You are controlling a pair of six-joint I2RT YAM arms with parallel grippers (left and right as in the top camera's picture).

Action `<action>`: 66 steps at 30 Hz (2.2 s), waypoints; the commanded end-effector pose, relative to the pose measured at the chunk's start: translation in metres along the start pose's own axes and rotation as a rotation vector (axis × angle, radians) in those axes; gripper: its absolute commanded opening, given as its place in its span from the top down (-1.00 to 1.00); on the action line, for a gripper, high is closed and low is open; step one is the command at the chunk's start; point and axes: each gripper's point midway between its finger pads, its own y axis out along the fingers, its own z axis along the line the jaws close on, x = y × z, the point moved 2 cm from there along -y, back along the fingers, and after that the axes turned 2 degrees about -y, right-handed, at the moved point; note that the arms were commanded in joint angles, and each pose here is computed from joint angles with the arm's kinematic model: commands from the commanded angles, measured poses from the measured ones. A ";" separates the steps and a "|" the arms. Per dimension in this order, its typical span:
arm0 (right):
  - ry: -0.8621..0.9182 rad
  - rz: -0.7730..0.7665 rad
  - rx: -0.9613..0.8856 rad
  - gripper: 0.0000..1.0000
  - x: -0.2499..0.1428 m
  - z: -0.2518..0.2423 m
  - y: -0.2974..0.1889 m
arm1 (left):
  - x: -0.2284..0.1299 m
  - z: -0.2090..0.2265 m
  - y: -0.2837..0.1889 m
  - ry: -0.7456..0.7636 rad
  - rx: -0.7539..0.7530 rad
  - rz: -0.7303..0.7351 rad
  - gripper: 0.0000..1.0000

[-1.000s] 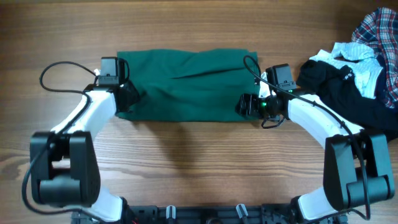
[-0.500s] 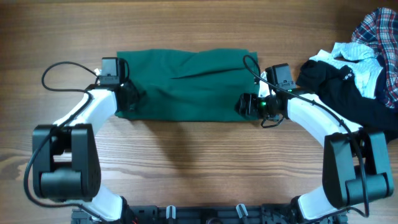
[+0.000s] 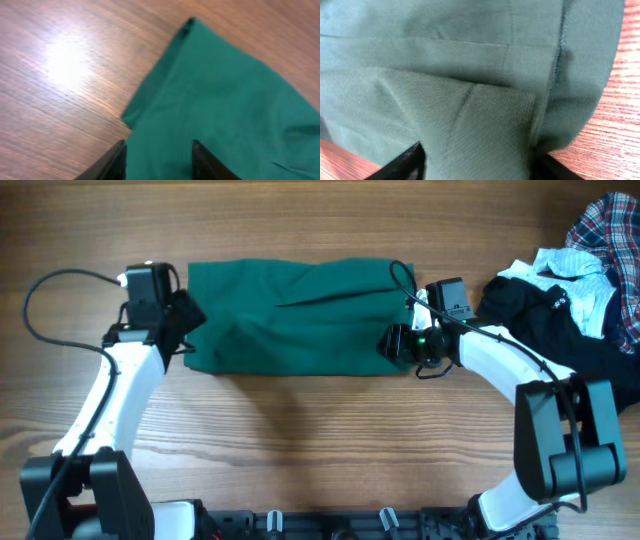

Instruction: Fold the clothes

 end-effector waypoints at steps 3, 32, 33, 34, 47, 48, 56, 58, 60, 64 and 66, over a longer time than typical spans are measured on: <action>0.028 0.090 -0.011 0.28 -0.024 -0.010 0.016 | 0.009 0.035 0.029 -0.071 0.037 0.021 0.31; 0.034 0.105 -0.015 0.11 -0.027 -0.011 0.016 | -0.022 0.035 0.075 0.213 -0.289 0.210 -0.24; 0.034 0.105 -0.015 0.11 -0.027 -0.011 0.016 | -0.019 0.037 0.075 0.211 -0.281 0.202 -0.24; 0.034 0.105 -0.015 0.11 -0.027 -0.011 0.016 | -0.018 0.038 0.075 0.209 -0.281 0.197 -0.24; 0.030 0.103 -0.015 0.10 -0.027 -0.011 0.016 | -0.002 0.024 0.074 0.250 -0.373 0.118 -0.19; 0.029 0.103 -0.015 0.10 -0.027 -0.011 0.016 | -0.002 0.023 0.074 0.260 -0.376 0.116 -0.18; 0.028 0.099 -0.014 0.26 -0.026 -0.010 0.016 | -0.001 0.021 0.075 0.292 -0.394 0.104 -0.14; 0.026 0.094 -0.013 0.49 -0.025 -0.010 0.016 | -0.004 0.022 0.080 0.290 -0.393 0.111 -0.13; 0.029 0.093 -0.013 0.60 -0.025 -0.010 0.017 | -0.008 0.025 0.087 0.286 -0.390 0.125 -0.13; 0.029 0.093 -0.016 0.66 -0.025 -0.011 0.017 | -0.015 0.028 0.103 0.282 -0.389 0.136 -0.13; 0.029 0.092 -0.016 0.68 -0.025 -0.011 0.017 | -0.017 0.027 0.106 0.282 -0.406 0.138 -0.11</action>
